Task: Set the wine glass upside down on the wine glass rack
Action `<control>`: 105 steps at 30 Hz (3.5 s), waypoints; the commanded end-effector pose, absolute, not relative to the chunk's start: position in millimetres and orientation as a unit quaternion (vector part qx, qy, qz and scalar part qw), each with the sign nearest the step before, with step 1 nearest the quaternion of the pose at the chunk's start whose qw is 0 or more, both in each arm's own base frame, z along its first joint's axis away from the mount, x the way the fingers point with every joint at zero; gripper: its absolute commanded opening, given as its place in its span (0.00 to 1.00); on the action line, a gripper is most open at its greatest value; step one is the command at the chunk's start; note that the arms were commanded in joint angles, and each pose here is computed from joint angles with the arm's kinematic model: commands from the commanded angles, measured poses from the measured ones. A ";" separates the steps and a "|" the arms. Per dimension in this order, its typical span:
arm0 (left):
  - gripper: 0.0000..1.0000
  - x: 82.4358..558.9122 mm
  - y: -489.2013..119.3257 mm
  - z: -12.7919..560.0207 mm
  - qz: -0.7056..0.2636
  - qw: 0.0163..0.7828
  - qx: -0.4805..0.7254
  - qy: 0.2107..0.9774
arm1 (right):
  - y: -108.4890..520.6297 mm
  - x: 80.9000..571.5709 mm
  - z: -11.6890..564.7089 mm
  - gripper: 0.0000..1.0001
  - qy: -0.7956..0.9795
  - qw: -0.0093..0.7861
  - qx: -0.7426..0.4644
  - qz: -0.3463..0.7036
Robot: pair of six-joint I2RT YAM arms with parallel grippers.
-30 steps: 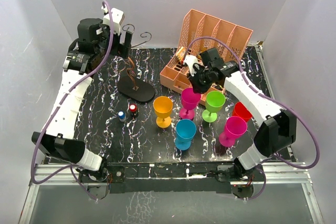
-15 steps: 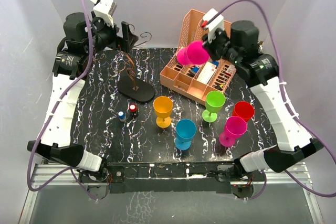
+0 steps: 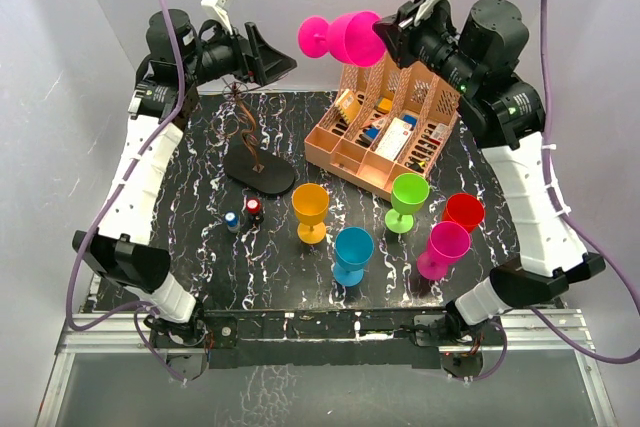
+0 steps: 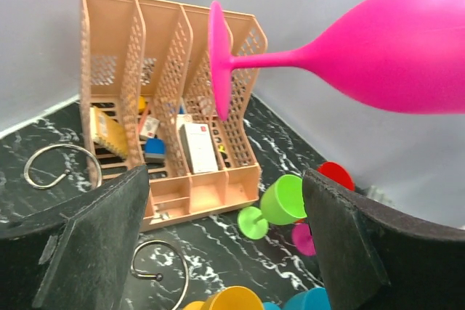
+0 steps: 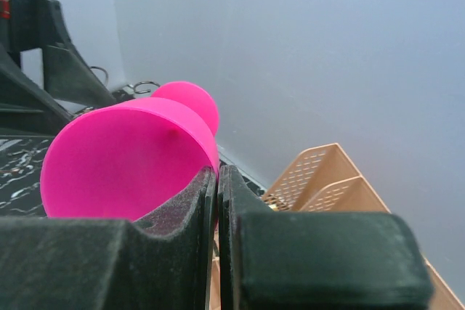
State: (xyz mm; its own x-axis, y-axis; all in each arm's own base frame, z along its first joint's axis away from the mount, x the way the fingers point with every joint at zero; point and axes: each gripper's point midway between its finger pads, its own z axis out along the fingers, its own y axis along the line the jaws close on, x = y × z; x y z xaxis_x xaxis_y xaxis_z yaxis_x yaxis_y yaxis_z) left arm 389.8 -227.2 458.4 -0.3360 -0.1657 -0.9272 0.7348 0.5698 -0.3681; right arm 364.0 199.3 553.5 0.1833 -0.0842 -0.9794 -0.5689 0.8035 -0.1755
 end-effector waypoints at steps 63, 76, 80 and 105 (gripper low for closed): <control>0.00 382.5 -27.5 542.4 0.100 0.721 0.094 0.679 | 198.3 348.4 535.0 0.98 0.619 0.707 -0.304 0.157; 0.00 357.1 91.5 556.9 0.427 0.632 0.022 0.646 | 213.3 358.0 505.5 0.98 0.635 0.672 -0.341 0.168; 0.00 380.9 93.8 552.4 0.450 0.615 0.024 0.647 | 215.9 359.5 499.8 0.98 0.638 0.666 -0.348 0.171; 0.00 527.8 -20.9 480.6 0.397 0.626 0.323 0.589 | 206.7 352.2 469.0 0.98 0.653 0.648 -0.364 0.148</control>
State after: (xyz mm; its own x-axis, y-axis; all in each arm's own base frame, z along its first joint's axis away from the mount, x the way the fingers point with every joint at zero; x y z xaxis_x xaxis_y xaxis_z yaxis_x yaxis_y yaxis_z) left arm 525.4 8.8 473.5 -0.1241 0.8345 -0.5369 -0.1676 0.5157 0.8402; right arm 363.3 212.8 441.8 0.0136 -0.3034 -0.9528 -0.6930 0.6840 -0.2277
